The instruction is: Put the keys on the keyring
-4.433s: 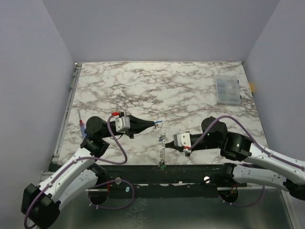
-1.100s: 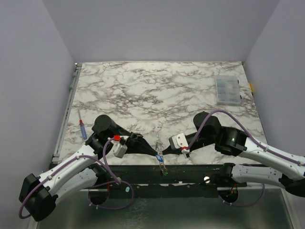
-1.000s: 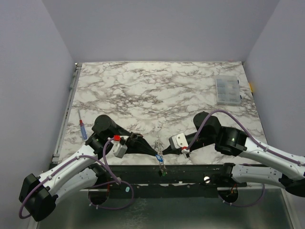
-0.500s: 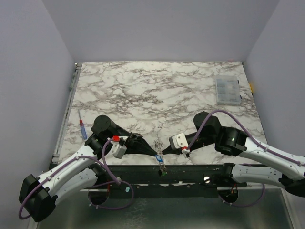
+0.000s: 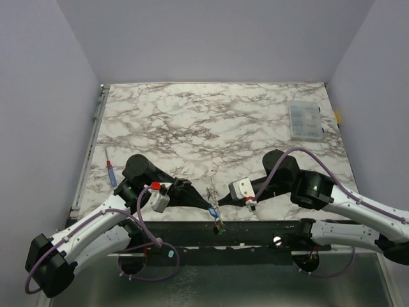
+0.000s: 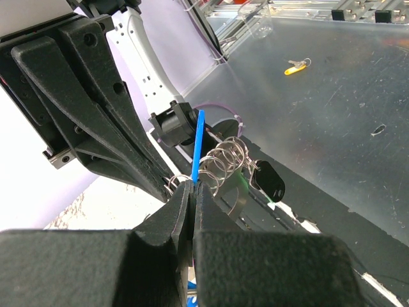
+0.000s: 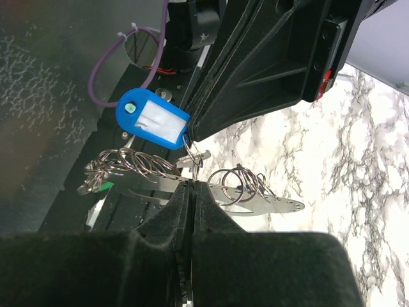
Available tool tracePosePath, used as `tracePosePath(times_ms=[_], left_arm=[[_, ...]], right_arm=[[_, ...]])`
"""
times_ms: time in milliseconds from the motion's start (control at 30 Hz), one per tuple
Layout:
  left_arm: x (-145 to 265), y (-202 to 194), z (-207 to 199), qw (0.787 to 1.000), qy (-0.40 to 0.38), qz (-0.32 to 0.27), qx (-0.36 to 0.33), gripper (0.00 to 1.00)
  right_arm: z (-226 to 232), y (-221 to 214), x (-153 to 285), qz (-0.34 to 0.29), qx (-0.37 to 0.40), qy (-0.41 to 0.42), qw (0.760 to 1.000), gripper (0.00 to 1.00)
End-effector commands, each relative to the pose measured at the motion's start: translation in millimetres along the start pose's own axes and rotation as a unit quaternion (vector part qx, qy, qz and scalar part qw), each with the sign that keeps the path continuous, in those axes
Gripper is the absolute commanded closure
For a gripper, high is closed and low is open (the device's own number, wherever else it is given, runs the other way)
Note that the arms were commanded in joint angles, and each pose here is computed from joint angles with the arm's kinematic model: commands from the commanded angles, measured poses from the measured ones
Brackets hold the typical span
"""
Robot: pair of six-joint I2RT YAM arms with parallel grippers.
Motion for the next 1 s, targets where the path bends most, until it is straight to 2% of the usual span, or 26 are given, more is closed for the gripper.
tracePosePath(times_ms=[0,533,967], left_arm=[[-1.9,10.4,3.6,0.999,-0.019,-0.015,-0.024,1.00],[-1.9,10.4,4.2,0.999,-0.018,-0.014,-0.026,1.00],[-1.6,9.0,5.4,0.999,-0.010,-0.009,-0.035,1.00]], right_arm=[[-2.6,10.0,4.4,-0.021,0.021,-0.017,0.999,0.99],[-1.5,13.1,10.0,-0.027,0.025,-0.028,0.999,0.99],[0.2,22.2,17.1,-0.057,0.045,-0.041,0.997,1.00]])
Point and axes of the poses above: each gripper's point midway between its finger pads, its own x axis back along the fingers, its own z axis along the line the jaws close on, y = z × x, the point moved 8 cm from there along x, back along the fingers, and after that the axes turned 15 degrees about -x, right-handed, at the moved point
